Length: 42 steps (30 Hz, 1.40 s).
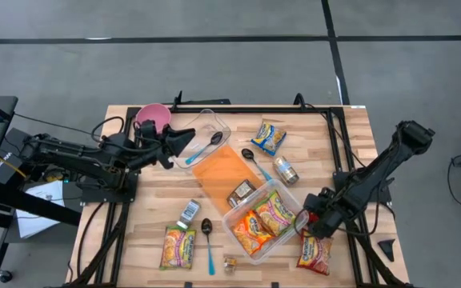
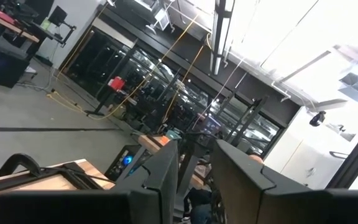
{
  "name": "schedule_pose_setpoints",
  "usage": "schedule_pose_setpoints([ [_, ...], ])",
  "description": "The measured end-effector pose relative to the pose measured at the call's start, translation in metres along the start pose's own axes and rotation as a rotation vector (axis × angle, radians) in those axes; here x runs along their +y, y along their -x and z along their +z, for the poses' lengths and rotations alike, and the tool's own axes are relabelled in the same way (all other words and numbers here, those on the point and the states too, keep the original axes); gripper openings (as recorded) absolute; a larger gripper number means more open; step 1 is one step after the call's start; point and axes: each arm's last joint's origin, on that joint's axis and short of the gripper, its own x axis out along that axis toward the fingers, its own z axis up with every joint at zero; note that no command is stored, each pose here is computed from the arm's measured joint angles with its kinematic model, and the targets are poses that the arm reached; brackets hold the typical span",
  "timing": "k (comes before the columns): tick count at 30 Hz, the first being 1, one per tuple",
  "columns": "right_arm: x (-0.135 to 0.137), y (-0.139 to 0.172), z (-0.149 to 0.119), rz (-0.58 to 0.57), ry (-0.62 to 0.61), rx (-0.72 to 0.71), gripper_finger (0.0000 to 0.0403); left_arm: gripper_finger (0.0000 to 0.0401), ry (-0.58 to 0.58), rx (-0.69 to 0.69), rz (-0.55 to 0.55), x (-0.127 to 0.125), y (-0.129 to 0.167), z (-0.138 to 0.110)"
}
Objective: Pick & Place Food Item
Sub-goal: Put the red seasoning can into the orange bin
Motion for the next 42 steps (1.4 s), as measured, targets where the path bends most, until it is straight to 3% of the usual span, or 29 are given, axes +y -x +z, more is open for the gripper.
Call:
schedule_pose_setpoints([
  [8,0.0,0.003,-0.002,0.016,-0.036,0.01,0.0195,0.0099,0.001,-0.001,-0.001,0.0,0.0,0.0],
  [14,0.0,0.016,-0.005,0.05,-0.075,0.007,0.0197,0.0099,0.001,-0.001,0.0,0.0,0.0,0.0],
  [26,-0.014,0.061,-0.008,-0.039,-0.13,-0.017,0.0197,0.0099,0.001,-0.001,0.0,0.0,0.0,0.0],
  [42,-0.028,0.134,0.045,-0.063,-0.175,-0.173,0.0197,0.0099,-0.002,-0.001,0.0,0.0,0.0,0.0],
])
